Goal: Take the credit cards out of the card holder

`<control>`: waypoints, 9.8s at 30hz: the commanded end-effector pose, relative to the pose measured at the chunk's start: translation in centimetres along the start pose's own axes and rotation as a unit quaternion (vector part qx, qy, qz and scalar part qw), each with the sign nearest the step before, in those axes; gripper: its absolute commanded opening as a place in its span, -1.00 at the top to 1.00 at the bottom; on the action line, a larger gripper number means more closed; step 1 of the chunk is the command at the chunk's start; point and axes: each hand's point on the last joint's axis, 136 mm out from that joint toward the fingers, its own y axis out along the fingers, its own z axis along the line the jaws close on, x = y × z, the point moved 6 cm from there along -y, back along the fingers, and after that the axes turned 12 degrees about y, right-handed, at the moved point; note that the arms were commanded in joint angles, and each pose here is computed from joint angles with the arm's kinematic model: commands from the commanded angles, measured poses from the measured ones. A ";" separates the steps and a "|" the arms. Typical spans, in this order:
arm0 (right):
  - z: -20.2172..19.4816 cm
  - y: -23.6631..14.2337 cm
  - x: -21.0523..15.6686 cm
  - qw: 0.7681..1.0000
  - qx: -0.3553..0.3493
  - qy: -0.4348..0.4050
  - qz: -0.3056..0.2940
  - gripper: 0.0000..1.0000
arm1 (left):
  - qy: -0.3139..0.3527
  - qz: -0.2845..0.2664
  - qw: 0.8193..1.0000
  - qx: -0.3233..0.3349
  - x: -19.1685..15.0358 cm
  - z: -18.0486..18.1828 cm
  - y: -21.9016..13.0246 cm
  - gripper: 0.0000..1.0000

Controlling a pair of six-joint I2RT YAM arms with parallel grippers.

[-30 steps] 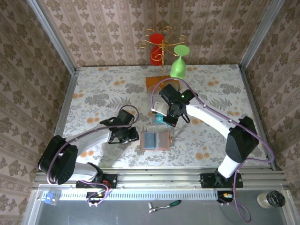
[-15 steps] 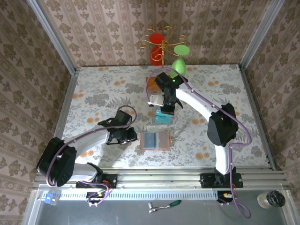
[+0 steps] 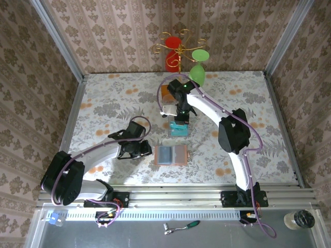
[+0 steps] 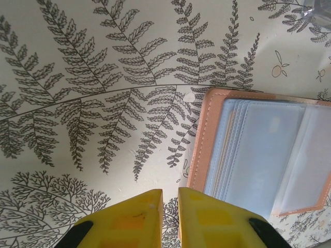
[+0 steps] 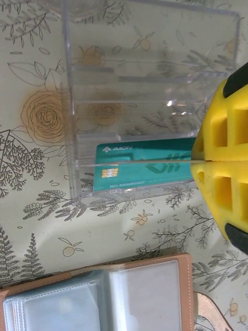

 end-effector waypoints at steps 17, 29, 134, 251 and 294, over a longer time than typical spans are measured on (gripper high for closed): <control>-0.1 -1.4 -1.0 1.000 -0.006 0.012 0.016 0.59 | -0.001 0.011 1.000 -0.025 -0.1 -0.2 1.0 0.68; 3.4 -4.0 -0.6 0.978 -0.005 0.167 -0.126 0.59 | 0.015 0.022 0.999 -0.035 -0.2 -1.3 2.4 0.73; 13.7 7.0 -2.7 0.725 0.192 0.642 -0.158 0.33 | 0.006 0.043 0.999 -0.008 -1.1 -0.7 3.9 0.95; 11.1 1.7 -8.4 0.670 0.175 0.677 -0.249 0.39 | 0.031 0.031 0.988 -0.145 1.5 -10.5 4.6 0.52; 8.6 -0.3 -12.8 0.650 0.126 0.703 -0.261 0.30 | 0.108 0.109 0.981 -0.122 -0.1 -13.8 6.9 0.00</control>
